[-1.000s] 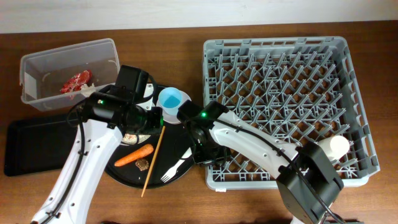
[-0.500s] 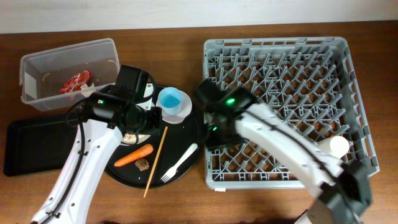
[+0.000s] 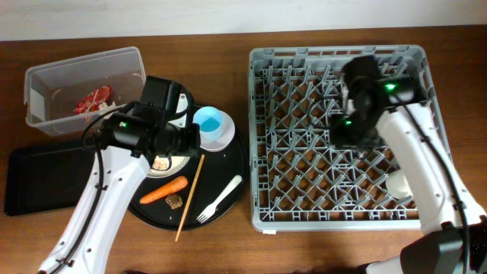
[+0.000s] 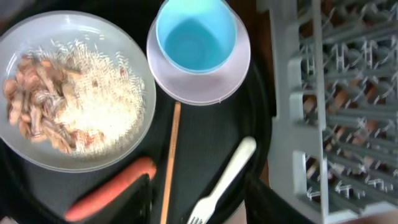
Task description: Sort waste into correct bins and load items into the dishwasher rack
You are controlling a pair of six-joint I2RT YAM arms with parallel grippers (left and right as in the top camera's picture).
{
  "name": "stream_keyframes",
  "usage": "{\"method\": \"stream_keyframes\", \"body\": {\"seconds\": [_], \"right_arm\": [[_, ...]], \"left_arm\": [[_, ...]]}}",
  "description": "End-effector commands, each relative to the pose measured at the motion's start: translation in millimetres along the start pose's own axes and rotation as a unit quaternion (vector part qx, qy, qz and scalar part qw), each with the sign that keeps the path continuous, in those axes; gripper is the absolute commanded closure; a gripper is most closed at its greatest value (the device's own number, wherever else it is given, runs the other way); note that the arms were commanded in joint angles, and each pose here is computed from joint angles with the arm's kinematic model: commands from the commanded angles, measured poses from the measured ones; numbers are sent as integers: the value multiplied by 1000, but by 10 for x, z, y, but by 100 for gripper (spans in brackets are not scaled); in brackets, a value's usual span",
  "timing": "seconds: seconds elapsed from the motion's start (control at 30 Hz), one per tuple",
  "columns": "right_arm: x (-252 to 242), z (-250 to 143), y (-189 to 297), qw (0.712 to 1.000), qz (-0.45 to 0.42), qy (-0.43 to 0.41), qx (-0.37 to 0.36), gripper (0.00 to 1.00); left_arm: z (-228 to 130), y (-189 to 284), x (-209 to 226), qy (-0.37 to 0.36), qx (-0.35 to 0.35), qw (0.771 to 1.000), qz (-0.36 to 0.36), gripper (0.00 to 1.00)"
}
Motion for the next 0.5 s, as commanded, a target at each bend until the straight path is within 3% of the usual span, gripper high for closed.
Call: {"method": "stream_keyframes", "body": {"seconds": [0.0, 0.17, 0.47], "right_arm": [[-378, 10, 43, 1000, -17, -17, 5, 68], [-692, -61, 49, 998, -4, -67, 23, 51], [-729, -78, 51, 997, 2, -73, 26, 49]], "left_arm": [[81, -32, 0, -2, -16, 1000, 1, 50], [135, -261, 6, -1, 3, 1000, 6, 50], [369, -611, -28, -3, -24, 1000, -2, 49]]}}
Point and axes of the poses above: each gripper's point midway between its finger pads, its own y axis back along the fingers, its own x axis along the line the jaws close on, z = x × y, the point moved 8 cm from there along y, back along the fingers, and after that the axes turned 4 degrees about y, right-handed, at the moved point
